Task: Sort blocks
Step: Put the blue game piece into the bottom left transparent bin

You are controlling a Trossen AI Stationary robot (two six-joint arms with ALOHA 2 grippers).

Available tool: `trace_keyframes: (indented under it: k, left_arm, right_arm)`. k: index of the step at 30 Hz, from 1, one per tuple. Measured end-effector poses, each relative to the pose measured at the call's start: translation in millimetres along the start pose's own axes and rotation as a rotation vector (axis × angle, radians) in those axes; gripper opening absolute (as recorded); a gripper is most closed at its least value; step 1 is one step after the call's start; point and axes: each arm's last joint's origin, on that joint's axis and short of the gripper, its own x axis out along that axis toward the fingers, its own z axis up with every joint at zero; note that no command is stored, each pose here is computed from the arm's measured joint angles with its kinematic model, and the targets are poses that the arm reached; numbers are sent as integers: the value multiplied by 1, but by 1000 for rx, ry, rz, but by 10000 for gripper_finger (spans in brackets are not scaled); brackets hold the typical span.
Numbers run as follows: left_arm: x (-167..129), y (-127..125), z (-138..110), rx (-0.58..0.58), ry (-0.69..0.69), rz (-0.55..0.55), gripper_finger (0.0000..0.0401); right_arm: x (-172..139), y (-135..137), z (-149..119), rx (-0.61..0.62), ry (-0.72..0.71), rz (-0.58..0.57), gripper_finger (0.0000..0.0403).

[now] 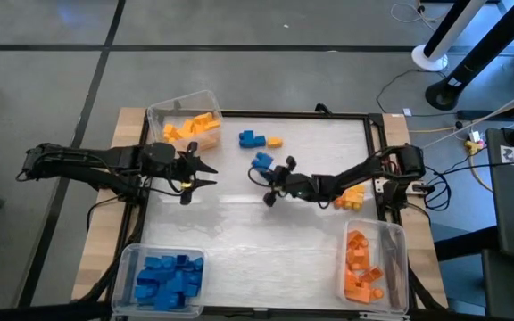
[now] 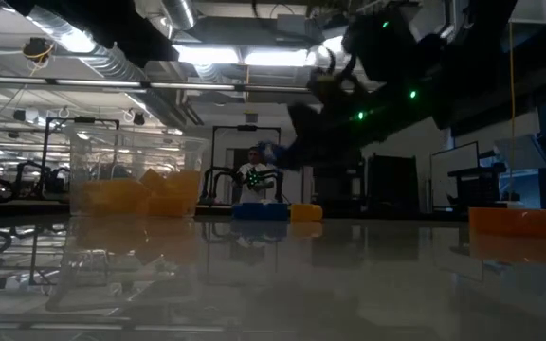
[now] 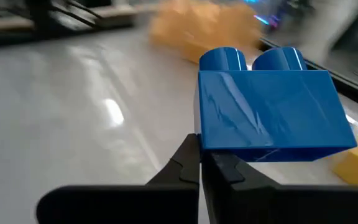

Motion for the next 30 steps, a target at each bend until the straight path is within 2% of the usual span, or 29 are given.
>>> trace_keyframes:
  k: [6,13,19,23,30]
  left_arm:
    - [12,-2,-2,53,33,-31,137]
    - [45,-10,-14,53,130,-248,137]
    - [66,-11,-15,61,100,-255,137]
    - [65,-13,-10,160,66,-266,137]
    - [46,-32,2,339,-52,-337,137]
  right_arm:
    - [-11,22,8,-1,-102,112,4]
    - [-13,33,17,-20,-130,164,4]
    - [-11,42,32,-71,-172,287,4]
    - [-11,46,37,-102,-186,383,4]
    - [-12,49,37,-114,-178,496,4]
